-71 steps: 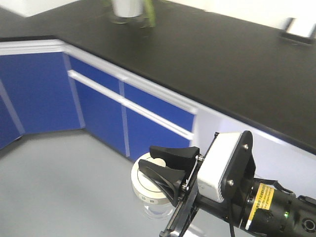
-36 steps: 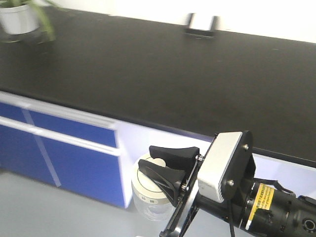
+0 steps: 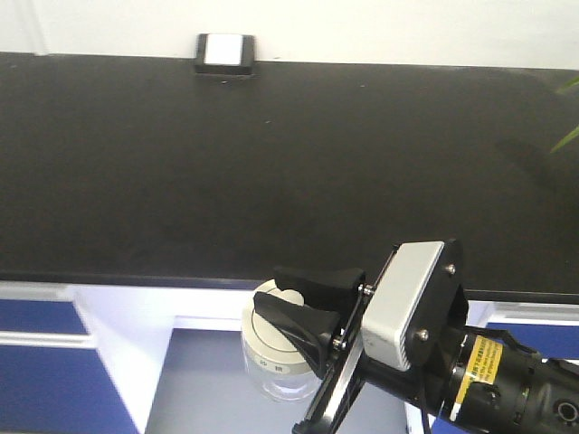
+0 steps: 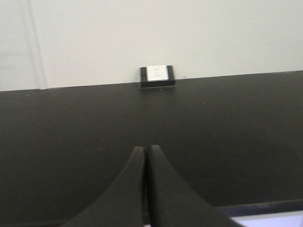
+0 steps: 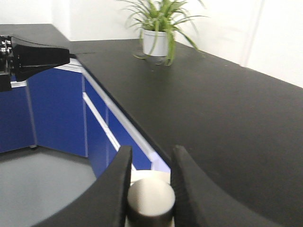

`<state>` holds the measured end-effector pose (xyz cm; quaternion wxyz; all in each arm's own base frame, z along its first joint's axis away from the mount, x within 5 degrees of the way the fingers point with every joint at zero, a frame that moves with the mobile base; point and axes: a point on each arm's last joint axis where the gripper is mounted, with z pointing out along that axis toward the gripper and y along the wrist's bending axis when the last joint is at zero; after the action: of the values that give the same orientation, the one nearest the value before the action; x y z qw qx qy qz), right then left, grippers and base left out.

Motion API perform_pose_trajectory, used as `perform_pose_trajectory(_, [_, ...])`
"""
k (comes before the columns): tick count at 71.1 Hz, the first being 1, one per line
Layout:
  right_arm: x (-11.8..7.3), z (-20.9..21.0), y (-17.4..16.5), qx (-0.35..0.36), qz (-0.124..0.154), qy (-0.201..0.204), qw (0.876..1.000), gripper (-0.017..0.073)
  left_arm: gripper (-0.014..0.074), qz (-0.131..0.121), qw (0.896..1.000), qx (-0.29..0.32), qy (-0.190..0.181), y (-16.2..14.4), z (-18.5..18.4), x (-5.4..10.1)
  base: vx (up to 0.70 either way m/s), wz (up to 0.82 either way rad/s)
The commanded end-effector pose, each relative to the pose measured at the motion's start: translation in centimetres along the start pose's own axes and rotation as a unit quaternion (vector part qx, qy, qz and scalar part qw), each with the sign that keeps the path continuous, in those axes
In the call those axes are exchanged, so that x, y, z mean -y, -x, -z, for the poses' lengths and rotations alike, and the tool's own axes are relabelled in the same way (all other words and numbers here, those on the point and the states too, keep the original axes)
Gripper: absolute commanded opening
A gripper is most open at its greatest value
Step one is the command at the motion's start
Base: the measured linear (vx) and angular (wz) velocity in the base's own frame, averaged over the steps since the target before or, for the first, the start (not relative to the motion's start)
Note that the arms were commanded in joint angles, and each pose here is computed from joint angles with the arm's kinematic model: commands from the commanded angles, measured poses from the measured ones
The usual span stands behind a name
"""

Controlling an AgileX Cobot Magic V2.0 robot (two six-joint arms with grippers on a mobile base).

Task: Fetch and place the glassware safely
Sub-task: 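Hold the jar in the right gripper above the bench edge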

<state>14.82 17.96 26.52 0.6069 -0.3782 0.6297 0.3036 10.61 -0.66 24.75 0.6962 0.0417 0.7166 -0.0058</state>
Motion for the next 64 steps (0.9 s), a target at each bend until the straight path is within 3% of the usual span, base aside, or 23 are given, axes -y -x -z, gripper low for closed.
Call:
perform_pose_trajectory(1, [-0.08,0.23,2.31,0.075,0.002,0.007,0.997,-0.0003,-0.0007,0.007,0.999,0.048,-0.001,1.53,-0.04,-0.03,0.16,-0.39])
perform_pose_trajectory(27, [-0.08,0.23,2.31,0.075,0.002,0.007,0.997,-0.0003,-0.0007,0.007,0.999,0.048,-0.001,1.53,-0.04,-0.03,0.15,-0.23])
perform_pose_trajectory(64, [-0.08,0.23,2.31,0.075,0.002,0.007,0.997,-0.0003,-0.0007,0.007,0.999,0.048,-0.001,1.53,-0.04,-0.03,0.12,0.01])
